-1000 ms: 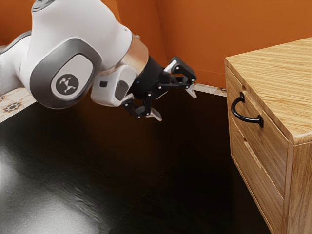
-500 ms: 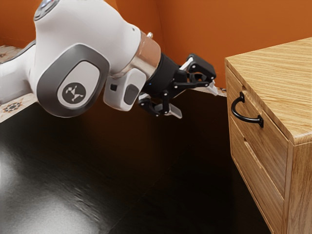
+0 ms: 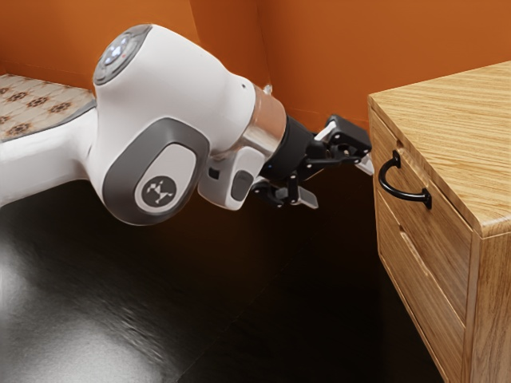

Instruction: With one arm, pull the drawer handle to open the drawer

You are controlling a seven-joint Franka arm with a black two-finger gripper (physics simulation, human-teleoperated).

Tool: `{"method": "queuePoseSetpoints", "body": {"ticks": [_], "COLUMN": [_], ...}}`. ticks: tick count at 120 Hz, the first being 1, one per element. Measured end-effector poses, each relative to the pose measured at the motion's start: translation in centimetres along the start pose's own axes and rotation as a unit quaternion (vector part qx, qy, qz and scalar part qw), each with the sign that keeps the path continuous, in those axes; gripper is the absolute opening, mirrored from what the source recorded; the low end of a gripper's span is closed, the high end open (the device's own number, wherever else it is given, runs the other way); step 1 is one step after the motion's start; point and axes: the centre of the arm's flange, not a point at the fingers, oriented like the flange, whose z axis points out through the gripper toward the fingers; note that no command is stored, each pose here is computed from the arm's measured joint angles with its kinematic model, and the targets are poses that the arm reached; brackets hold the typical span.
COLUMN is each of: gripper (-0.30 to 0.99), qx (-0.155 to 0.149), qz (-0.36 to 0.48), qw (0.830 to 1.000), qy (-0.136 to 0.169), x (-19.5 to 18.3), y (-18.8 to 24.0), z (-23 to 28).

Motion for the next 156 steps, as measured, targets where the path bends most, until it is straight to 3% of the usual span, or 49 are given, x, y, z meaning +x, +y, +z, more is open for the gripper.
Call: {"method": "queuePoseSetpoints", "body": {"ticks": [66,107,132,156], "gripper": [0.69,0.7,0.66,0.71], "qx": [-0.002,-0.012,-0.006,-0.003], "qz": [0.008,0.011,0.002,-0.011], "qw": [1.0,1.0,1.0,1.0], "qy": [-0.02,-0.016,-0.007,0.003], "x": [-0.4,0.2,0.2,-0.2], "y": [-1.0,-0.3,1.6,4.7], "z": [3.1,4.8,3.3,1.3]}}
